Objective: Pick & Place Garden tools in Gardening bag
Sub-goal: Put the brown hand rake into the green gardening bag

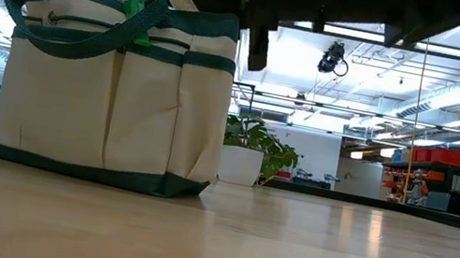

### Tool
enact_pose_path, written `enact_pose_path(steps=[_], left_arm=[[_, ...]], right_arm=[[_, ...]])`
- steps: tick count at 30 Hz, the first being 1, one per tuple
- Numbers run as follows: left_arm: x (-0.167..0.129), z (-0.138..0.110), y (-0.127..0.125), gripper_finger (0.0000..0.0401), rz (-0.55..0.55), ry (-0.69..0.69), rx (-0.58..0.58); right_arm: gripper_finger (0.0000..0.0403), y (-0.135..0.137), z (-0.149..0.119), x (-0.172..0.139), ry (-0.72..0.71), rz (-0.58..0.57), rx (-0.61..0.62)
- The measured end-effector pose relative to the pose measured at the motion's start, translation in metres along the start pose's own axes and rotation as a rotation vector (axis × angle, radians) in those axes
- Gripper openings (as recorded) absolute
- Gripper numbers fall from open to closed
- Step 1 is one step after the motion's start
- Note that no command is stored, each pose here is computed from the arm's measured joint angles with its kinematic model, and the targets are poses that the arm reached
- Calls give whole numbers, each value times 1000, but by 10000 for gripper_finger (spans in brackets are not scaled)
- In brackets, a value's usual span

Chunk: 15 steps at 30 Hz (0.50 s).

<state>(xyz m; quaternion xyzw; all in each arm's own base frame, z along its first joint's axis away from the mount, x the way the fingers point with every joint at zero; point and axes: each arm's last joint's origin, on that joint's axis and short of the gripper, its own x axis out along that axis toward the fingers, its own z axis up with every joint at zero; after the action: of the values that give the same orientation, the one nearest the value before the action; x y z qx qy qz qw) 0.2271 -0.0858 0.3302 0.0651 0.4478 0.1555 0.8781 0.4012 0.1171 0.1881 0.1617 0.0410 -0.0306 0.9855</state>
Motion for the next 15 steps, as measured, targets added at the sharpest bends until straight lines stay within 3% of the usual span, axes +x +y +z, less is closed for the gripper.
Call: enact_pose_path(steps=[9, 15], left_arm=[[0, 0, 0, 140, 0, 1, 0], [0, 0, 0, 140, 0, 1, 1]], right_arm=[[50, -1, -6, 0, 71, -1, -49], [132, -2, -7, 0, 89, 3, -75]])
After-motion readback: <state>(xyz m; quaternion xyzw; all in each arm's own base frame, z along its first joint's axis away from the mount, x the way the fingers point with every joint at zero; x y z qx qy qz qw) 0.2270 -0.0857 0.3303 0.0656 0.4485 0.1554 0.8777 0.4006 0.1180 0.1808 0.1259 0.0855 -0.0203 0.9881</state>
